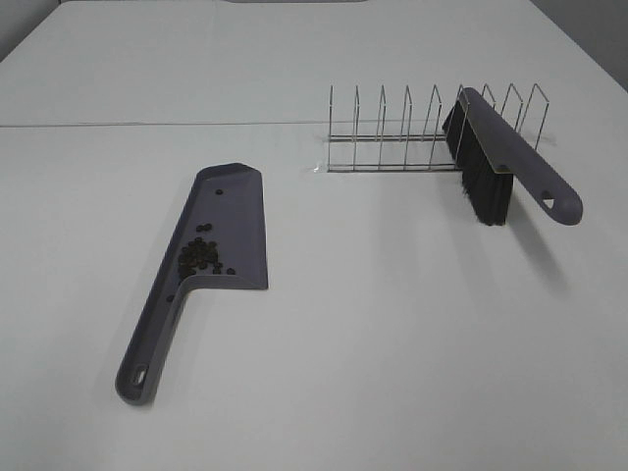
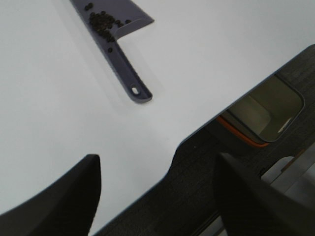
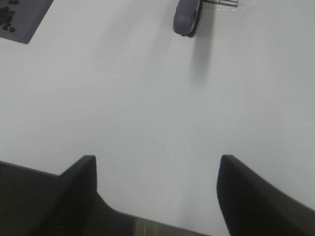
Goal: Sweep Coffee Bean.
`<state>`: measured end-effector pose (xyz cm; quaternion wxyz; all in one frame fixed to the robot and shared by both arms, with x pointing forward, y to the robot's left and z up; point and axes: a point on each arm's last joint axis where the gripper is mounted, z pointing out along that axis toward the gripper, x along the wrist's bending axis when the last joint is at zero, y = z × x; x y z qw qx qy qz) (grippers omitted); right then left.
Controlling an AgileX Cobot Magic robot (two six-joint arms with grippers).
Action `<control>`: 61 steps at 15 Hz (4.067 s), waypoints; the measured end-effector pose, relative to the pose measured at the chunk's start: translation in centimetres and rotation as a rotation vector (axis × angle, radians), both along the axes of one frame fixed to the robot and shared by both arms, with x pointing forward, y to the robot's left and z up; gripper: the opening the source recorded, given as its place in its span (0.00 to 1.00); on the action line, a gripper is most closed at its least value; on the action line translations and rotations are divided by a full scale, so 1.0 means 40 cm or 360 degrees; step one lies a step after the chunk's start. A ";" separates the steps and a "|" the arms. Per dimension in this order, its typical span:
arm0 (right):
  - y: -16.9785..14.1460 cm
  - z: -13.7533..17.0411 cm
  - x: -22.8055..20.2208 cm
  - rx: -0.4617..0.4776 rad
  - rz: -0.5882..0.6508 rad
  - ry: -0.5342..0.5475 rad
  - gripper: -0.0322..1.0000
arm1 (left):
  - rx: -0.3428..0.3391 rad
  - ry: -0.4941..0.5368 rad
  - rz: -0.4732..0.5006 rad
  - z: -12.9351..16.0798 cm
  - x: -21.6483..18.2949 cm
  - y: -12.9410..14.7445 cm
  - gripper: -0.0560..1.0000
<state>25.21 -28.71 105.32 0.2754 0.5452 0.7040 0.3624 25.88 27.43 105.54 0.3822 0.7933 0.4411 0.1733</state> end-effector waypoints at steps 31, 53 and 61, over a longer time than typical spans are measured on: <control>-0.002 0.000 -0.051 0.0024 -0.0243 -0.0253 0.67 | -0.0041 -0.0448 0.0453 0.002 -0.072 0.019 0.65; -0.002 0.000 -0.051 0.0024 -0.0243 -0.0253 0.67 | -0.0042 -0.0451 0.0453 0.002 -0.072 0.019 0.65; -0.002 0.000 -0.051 0.0024 -0.0243 -0.0253 0.67 | -0.0042 -0.0451 0.0453 0.002 -0.072 0.019 0.65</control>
